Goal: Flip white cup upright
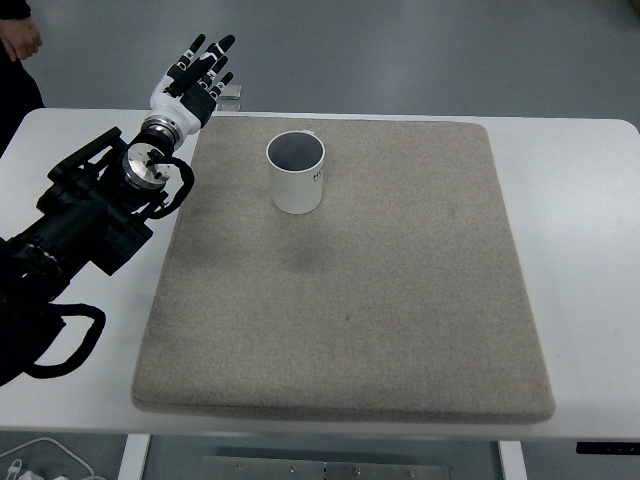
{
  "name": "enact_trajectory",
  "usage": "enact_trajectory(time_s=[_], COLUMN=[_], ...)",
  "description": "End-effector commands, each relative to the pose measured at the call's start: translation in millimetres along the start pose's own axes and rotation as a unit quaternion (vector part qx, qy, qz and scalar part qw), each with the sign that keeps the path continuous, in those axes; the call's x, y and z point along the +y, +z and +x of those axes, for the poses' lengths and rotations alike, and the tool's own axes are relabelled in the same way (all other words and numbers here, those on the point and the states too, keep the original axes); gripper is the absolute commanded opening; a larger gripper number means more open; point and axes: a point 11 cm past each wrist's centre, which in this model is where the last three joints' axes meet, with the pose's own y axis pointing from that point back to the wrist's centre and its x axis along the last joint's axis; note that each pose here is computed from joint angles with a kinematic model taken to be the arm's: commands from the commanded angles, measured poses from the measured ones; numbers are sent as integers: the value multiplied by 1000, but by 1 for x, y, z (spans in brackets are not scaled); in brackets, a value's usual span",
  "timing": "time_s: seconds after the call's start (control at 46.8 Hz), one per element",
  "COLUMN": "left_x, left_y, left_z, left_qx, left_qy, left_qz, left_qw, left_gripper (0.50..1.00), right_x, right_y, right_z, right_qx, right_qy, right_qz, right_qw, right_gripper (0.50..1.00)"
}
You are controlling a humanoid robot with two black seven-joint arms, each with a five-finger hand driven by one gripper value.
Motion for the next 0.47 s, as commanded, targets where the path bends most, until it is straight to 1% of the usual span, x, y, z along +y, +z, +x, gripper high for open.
enact_trajectory(time_s=[0.0, 0.214, 0.449], left_x=[2, 6, 6], left_y=[-4, -9, -9], left_z=[5, 13, 12], left_qx=[8, 14, 19], left_qy=[0, -12, -19], left_qz=[2, 2, -3], left_qw=[1000, 1000, 1000], left_gripper=[994, 994, 994], right_x=[0, 0, 0], right_y=[0, 0, -1], right_z=[0, 0, 0], right_qx=[0, 0, 0], right_qy=[0, 0, 0], right_qz=[0, 0, 1], right_qw=[1000, 1000, 1000], right_gripper=[930, 930, 930])
